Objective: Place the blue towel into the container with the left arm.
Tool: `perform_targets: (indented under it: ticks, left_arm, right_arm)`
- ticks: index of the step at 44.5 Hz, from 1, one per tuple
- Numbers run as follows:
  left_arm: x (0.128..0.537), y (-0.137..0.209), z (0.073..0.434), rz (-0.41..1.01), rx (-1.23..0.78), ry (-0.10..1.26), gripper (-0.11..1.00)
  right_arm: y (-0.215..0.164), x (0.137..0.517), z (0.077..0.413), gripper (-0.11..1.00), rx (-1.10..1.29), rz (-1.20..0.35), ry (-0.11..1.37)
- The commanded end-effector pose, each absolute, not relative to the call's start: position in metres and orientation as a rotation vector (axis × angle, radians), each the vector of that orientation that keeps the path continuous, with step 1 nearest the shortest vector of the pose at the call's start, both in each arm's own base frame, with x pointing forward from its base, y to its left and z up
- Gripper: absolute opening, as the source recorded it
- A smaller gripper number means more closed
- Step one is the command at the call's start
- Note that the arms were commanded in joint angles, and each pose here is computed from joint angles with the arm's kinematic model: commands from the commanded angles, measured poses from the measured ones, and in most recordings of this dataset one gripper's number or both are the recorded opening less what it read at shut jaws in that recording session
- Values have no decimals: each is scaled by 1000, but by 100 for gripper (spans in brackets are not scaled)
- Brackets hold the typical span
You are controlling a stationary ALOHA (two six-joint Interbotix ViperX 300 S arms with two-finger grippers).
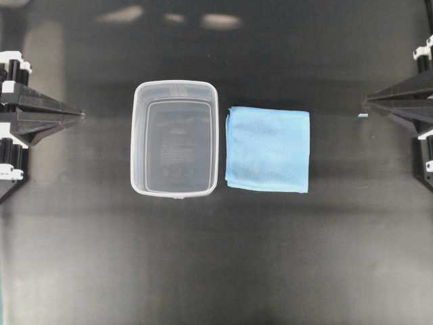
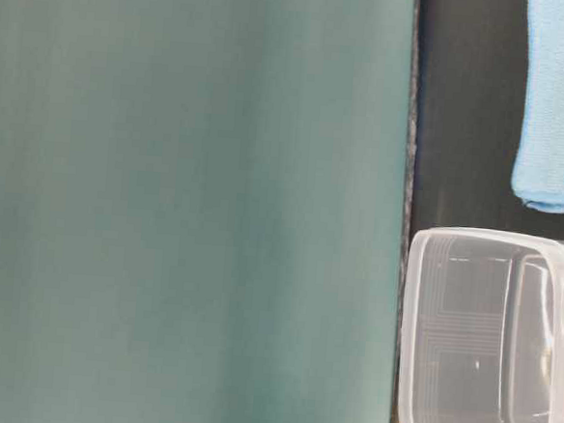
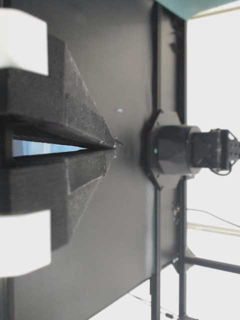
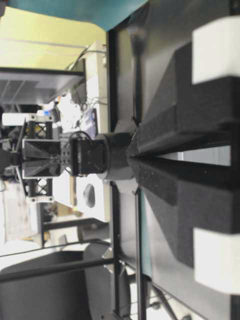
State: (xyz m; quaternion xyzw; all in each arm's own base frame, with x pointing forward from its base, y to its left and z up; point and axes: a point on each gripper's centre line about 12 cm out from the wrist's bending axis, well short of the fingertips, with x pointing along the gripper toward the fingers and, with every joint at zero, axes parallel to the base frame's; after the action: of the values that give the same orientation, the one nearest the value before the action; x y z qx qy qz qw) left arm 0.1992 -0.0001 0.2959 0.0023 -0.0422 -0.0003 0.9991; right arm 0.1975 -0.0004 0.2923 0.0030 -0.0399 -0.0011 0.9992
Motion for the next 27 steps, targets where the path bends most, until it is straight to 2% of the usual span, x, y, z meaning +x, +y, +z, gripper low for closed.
perform_targets:
  ticks: [1, 4, 7, 23, 27]
  left_arm:
    - [207, 0, 307, -4, 15, -60, 6]
    - [214, 2, 309, 5, -1, 2, 2]
    - [220, 3, 312, 12, -10, 57, 0]
    - [273, 13, 333, 52, 2, 350, 0]
    - [290, 16, 333, 60, 0, 408, 0]
  right_arm:
    - [-1, 199, 295, 1, 12, -5, -86]
    - [-1, 198, 294, 6, 21, -6, -84]
    - [-1, 196, 293, -1, 27, -5, -84]
    - [-6, 191, 299, 0, 30, -29, -112]
    - [-8, 190, 300, 5, 30, -40, -117]
